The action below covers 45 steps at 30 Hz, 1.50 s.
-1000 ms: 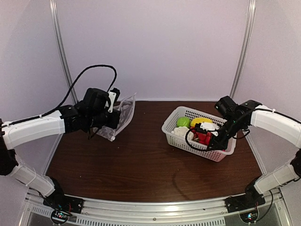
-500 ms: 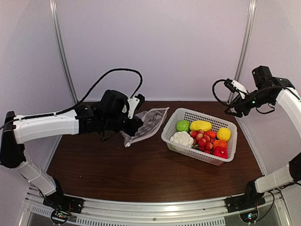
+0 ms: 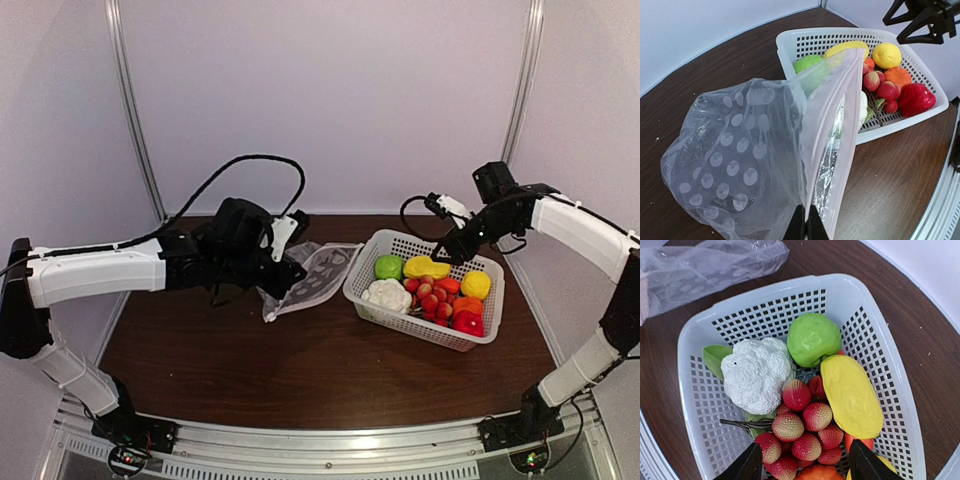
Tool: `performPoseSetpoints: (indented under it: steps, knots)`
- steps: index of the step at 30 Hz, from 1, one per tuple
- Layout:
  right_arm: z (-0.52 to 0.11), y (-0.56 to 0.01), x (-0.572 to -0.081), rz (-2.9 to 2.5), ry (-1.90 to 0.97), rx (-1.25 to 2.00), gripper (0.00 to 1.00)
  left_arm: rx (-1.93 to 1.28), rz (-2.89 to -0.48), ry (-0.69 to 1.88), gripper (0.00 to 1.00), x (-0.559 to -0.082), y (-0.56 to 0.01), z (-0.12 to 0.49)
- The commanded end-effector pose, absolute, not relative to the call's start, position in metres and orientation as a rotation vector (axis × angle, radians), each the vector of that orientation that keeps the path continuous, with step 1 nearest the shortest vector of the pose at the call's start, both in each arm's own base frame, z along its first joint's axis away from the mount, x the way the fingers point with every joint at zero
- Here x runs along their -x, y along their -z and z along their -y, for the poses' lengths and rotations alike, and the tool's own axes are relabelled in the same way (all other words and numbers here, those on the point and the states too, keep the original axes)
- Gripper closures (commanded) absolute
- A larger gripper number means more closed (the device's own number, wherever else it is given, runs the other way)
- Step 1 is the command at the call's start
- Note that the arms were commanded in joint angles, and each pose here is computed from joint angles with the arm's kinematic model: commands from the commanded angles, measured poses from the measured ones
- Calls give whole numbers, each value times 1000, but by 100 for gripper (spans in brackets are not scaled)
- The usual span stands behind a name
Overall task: Place the food in the zip-top bag and seal the zipper
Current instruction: Pick up the fake fruit from the bin.
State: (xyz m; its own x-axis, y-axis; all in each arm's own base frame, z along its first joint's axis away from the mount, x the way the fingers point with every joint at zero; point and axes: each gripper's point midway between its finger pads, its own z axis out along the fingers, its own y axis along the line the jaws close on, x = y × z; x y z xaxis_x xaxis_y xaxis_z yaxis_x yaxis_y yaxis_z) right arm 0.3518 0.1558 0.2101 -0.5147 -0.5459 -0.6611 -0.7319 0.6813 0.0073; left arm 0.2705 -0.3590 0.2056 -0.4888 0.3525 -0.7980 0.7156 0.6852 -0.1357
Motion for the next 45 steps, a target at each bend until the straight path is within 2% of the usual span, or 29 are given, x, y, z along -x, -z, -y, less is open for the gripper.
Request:
performPoseSetpoints:
  steps: [1,6,9,10,13,18,27,31,35,41,43,45]
  knots:
    - [-150,-166,-362,-2389,-204,1044,38,-845,-2054,621,100,-270,-217,367]
    - [-158,-137,-349,-2463,-224,1108,29,-840,-2046,600,100,-272,-219,365]
    - [-165,-128,-340,-2478,-229,1141,15,-840,-2044,594,100,-273,-219,364]
    - [-167,-128,-340,-2476,-216,1140,15,-841,-2045,595,100,-273,-219,365]
    - [-162,-141,-358,-2432,-128,1055,19,-842,-2047,595,100,-273,-218,365]
    - [-147,-159,-394,-2397,8,989,34,-846,-2054,589,100,-274,-215,365]
    - [-151,-138,-433,-2407,72,1063,45,-853,-2054,579,100,-275,-213,365]
    - [-153,-119,-434,-2440,68,1117,45,-854,-2054,568,100,-276,-214,364]
    - [-148,-102,-428,-2482,87,1145,35,-852,-2052,565,100,-276,-214,363]
    - [-134,-68,-416,-2579,150,1185,28,-858,-2052,570,100,-275,-214,365]
    - [-133,-64,-411,-2602,139,1190,28,-860,-2052,571,100,-275,-214,365]
    - [-133,-67,-410,-2592,135,1171,32,-861,-2051,575,100,-275,-214,365]
